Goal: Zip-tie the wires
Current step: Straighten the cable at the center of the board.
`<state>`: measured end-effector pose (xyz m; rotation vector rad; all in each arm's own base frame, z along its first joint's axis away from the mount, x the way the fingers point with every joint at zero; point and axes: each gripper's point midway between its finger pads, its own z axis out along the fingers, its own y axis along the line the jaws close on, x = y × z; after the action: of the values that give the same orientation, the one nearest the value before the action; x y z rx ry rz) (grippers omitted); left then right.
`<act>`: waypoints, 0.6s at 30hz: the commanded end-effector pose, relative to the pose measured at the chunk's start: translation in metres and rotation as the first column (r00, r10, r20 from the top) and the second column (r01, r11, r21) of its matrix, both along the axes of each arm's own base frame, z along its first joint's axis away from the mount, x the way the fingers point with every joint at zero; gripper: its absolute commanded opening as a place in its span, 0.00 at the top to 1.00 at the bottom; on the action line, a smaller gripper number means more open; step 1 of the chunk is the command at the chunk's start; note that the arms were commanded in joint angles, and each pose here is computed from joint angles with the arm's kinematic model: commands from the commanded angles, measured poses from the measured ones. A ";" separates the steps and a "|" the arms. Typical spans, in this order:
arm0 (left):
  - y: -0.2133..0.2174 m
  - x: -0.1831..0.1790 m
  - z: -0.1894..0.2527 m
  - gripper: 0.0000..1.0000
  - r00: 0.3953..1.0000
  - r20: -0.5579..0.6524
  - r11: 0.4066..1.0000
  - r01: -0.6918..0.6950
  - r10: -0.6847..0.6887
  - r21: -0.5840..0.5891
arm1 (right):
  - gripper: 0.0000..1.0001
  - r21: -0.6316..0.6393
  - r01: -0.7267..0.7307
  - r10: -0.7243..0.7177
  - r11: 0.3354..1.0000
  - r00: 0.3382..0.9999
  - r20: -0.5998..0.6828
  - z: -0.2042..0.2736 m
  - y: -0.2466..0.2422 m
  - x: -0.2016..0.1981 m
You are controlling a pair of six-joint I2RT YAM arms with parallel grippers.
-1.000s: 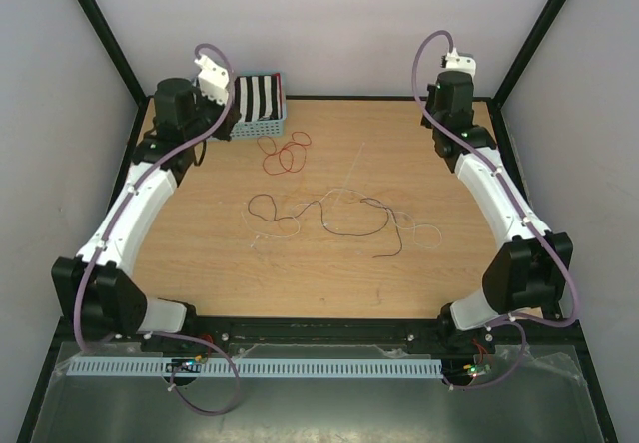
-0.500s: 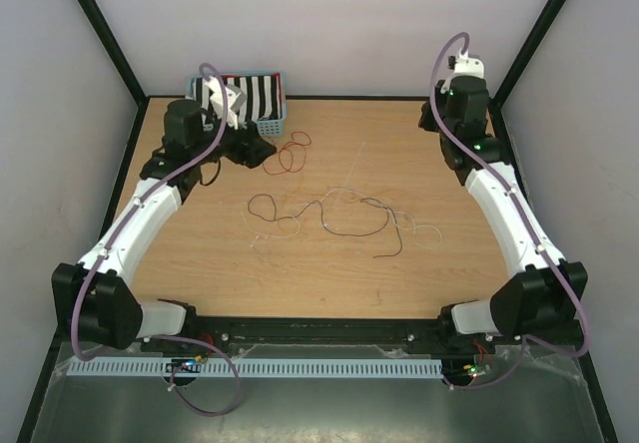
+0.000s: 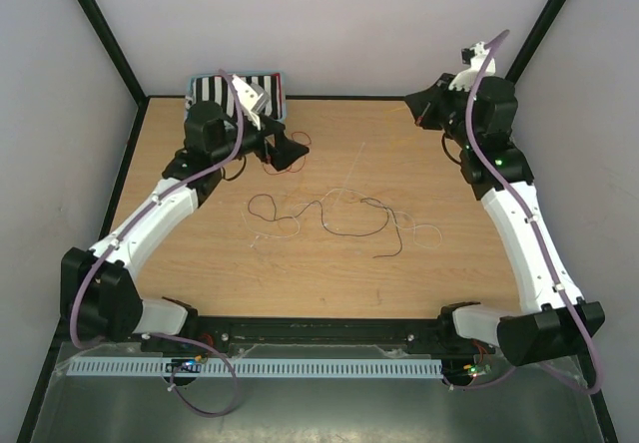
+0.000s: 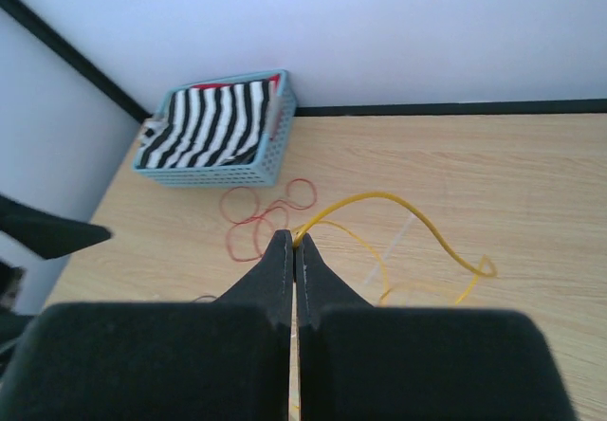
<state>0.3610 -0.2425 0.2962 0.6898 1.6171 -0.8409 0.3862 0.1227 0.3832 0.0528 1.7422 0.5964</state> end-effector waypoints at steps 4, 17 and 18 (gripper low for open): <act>-0.026 -0.007 0.013 0.01 0.996 0.062 0.996 0.073 -0.070 -0.051 | 1.00 0.114 -0.170 0.159 0.979 0.982 0.105 0.053 0.025 -0.035; -0.057 0.003 0.052 0.01 0.980 0.194 0.987 0.077 -0.048 -0.143 | 1.00 0.188 -0.292 0.273 0.938 0.954 0.121 0.058 0.043 -0.057; -0.062 0.004 0.054 0.01 0.977 0.209 0.985 0.082 -0.050 -0.149 | 1.00 0.193 -0.298 0.279 0.935 0.953 0.120 0.058 0.044 -0.057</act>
<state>0.3579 -0.2869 0.3142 0.7050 1.4793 -0.9102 0.3410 0.1605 0.4248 -0.0511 1.6633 0.9148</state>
